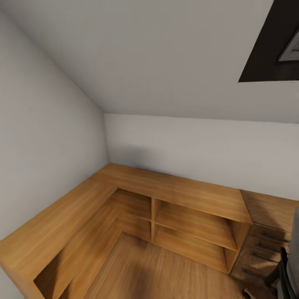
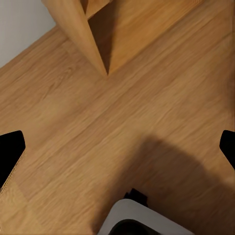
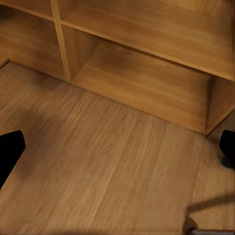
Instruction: In the bedroom, organize the workspace by keeping the computer under the desk, ensuring the monitor is on the desk, placing the keyboard on the desk next to the monitor, placing the mouse on the desk next to the keyboard, moving the folder from the swivel chair onto the desk next to the mouse, stacking the notebook on top of the folder with the pen on top of the notebook, and positioning the swivel chair next to the desk.
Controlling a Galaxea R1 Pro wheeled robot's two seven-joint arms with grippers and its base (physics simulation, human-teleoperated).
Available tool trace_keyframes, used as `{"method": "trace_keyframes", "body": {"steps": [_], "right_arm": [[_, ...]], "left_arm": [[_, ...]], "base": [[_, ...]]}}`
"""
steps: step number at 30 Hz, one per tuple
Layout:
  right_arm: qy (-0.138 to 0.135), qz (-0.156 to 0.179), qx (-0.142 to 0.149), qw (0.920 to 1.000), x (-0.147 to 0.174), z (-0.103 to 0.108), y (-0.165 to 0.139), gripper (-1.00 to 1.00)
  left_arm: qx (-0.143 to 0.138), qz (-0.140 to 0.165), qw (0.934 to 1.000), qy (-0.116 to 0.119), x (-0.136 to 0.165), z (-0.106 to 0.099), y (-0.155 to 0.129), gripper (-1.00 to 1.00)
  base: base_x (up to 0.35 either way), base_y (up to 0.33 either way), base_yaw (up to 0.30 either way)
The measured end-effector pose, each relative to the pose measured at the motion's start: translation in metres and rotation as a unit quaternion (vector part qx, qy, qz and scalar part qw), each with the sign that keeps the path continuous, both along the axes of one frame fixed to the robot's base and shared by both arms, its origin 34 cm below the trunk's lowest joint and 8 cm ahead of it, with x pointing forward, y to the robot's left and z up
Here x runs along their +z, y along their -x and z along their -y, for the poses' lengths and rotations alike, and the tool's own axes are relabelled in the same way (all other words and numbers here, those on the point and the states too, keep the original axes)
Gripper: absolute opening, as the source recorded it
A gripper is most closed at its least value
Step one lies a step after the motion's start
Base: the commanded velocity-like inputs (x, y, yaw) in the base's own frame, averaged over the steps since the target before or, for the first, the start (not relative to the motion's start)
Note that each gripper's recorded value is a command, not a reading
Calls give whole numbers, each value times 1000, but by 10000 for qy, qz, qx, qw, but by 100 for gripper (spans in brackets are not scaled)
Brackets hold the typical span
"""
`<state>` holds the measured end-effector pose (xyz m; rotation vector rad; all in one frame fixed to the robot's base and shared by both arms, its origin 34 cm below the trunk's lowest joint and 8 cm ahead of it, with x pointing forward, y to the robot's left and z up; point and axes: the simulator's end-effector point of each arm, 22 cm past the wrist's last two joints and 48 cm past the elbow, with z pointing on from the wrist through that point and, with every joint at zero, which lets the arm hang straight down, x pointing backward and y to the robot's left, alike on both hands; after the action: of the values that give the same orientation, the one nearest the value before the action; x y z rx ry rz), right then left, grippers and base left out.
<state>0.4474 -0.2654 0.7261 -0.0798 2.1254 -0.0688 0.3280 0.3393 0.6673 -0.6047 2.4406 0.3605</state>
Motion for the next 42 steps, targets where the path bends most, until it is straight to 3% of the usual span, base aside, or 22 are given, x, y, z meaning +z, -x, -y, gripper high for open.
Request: {"method": "trace_keyframes", "body": {"steps": [11,21,35,42], "right_arm": [[11,3,48,10000,0,-1,0,100],[81,-3,332,9994,0,-10,0,100],[89,-9,354,9993,0,-11,1,100],[85,-4,346,9994,0,-10,0,100]], "left_arm": [[-1,-4,10000,3,0,0,0,100],[0,-2,10000,1,0,0,0,100],[0,-1,10000,0,0,0,0,100],[-1,-4,10000,2,0,0,0,100]], "base": [[66,180,-293],[65,102,-297],[232,254,-297],[98,60,-298]]}}
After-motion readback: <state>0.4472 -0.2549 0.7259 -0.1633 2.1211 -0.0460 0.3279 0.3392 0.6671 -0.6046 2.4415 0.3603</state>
